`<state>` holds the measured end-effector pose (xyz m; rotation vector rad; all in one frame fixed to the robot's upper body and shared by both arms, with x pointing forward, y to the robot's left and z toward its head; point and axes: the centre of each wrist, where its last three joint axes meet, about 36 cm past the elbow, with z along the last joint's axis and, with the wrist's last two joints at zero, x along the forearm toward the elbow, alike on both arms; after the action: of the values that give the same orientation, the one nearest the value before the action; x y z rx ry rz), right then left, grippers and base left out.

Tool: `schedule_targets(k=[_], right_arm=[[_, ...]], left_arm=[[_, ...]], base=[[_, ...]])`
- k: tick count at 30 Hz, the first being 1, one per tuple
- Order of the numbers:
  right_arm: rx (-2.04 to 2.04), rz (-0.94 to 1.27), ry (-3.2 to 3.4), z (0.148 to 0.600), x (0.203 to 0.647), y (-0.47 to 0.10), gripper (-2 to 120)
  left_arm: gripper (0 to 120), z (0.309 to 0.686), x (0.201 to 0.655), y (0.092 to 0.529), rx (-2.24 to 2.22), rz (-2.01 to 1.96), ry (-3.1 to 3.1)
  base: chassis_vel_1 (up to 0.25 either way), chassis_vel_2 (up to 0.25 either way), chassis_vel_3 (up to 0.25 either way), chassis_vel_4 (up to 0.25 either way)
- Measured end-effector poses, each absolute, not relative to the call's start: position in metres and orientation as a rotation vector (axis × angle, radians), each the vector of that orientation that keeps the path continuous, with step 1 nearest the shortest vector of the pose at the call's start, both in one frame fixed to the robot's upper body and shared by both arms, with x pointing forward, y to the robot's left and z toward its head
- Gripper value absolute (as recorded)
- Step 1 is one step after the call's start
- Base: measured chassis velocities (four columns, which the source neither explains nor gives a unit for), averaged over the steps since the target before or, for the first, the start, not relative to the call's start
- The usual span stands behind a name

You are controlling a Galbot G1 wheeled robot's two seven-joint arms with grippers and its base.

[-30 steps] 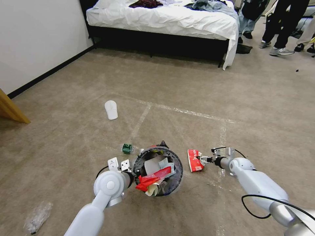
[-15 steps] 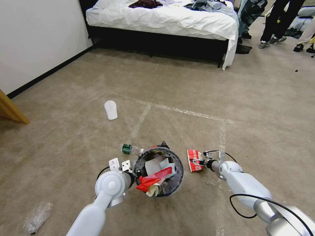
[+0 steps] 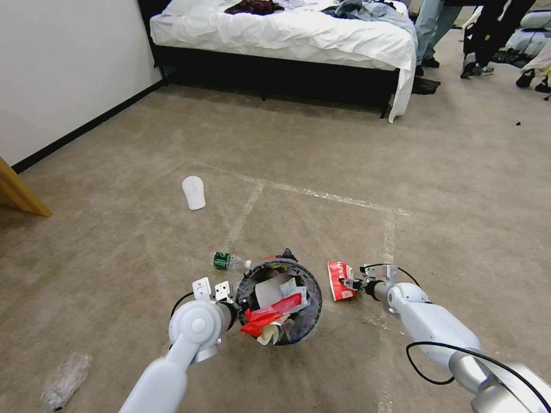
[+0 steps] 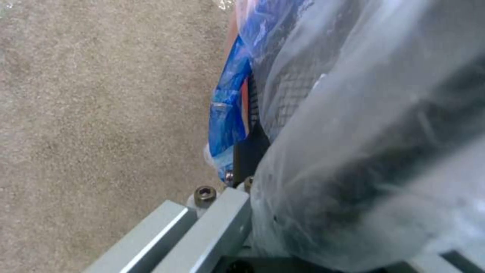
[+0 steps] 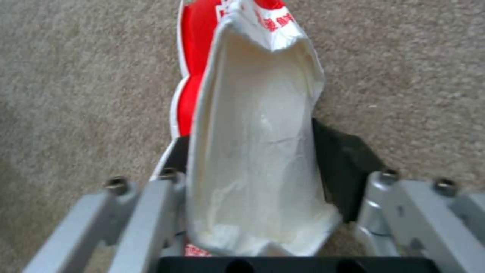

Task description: Pick up the trash bin and place the garbage on the floor into it.

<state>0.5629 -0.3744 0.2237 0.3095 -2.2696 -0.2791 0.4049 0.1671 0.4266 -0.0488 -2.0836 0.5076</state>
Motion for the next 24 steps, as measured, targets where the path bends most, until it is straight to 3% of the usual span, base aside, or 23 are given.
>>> schedule_targets(k=[4,7,13,24], right_arm=[[0.313,-0.280,-2.271,0.224,0.562,-0.376,35],[0.314,-0.279,-2.273,0.225,0.561,-0.377,19],[0.314,-0.279,-2.277,0.226,0.561,-0.378,2],[0.298,-0.258,-2.312,0.239,0.560,-0.395,1]], left_arm=[[0,0.426,0.404,0.167,-0.048,0.506,-2.084],[0,0.426,0.404,0.167,-0.048,0.507,-2.084],[0,0.427,0.404,0.165,-0.047,0.509,-2.086],[0,0.426,0.406,0.167,-0.037,0.506,-2.090]], base=[[0.000,0.000,0.000,0.000],[0.000,0.000,0.000,0.000],[0.000,0.000,0.000,0.000],[0.000,0.000,0.000,0.000]])
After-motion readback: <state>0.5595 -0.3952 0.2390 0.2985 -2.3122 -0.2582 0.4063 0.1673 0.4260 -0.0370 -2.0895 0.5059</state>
